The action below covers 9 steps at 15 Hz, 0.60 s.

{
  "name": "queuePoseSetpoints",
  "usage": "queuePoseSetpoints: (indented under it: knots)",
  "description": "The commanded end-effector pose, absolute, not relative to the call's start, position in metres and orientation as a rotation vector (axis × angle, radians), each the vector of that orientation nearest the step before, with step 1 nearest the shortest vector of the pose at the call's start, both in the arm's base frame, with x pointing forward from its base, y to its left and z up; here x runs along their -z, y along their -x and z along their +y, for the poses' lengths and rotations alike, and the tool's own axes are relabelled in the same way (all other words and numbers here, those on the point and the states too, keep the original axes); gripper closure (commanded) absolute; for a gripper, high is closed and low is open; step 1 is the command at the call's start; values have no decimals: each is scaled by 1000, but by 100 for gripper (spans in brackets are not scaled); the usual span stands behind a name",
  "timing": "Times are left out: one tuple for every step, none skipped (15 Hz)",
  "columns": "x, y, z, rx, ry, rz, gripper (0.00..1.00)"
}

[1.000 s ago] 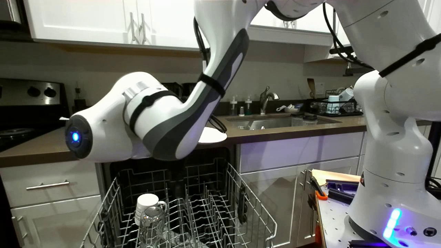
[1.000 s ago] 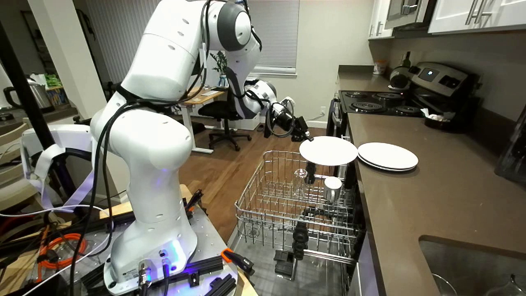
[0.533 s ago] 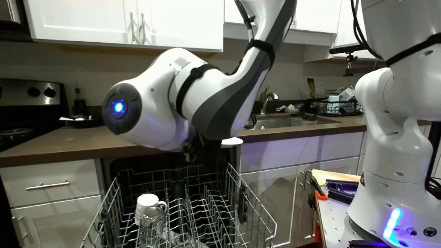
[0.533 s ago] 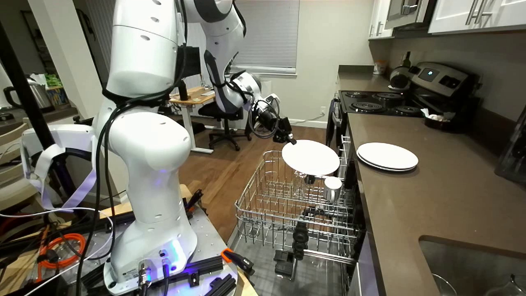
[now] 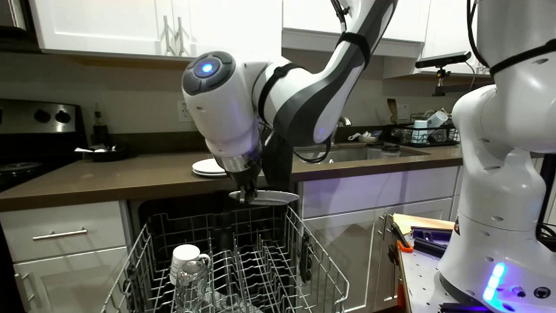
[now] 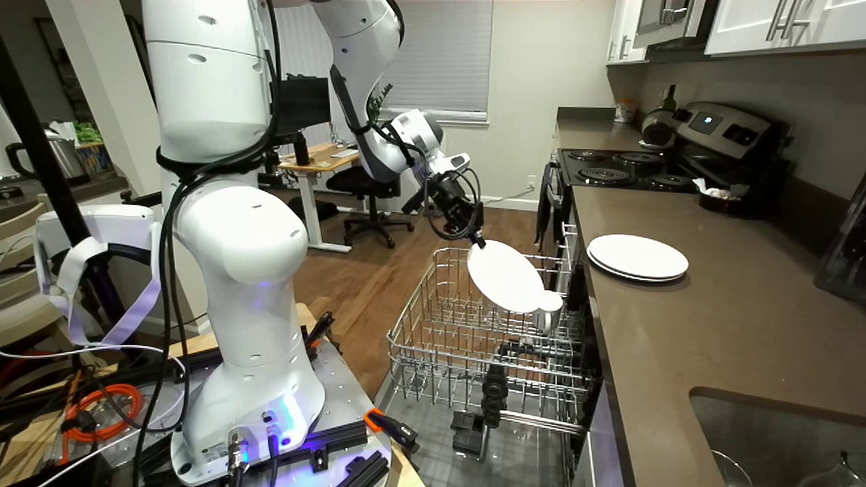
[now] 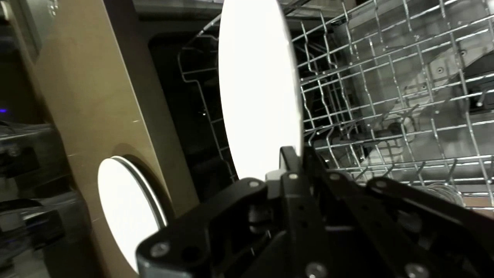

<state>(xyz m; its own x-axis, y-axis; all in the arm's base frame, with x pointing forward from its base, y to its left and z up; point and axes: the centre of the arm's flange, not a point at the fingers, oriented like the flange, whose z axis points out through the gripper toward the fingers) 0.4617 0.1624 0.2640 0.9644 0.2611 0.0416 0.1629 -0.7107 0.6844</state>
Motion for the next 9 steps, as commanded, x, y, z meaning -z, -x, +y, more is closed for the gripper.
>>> queuePoseSetpoints:
  knots:
    - [-283,-470,137,-70,-2502,400,94]
    - [-283,-473,132,-41,-2537,419,94]
    - [-283,-475,127,-10,-2576,442,94]
    - [-283,-476,123,17,-2607,459,94]
    - [-283,-478,119,45,-2636,470,94]
    - [-282,-478,116,68,-2657,476,94]
    - [-282,-479,113,80,-2660,456,94]
    - [-282,-480,110,83,-2657,428,94]
    - [-286,-487,103,51,-2630,366,94]
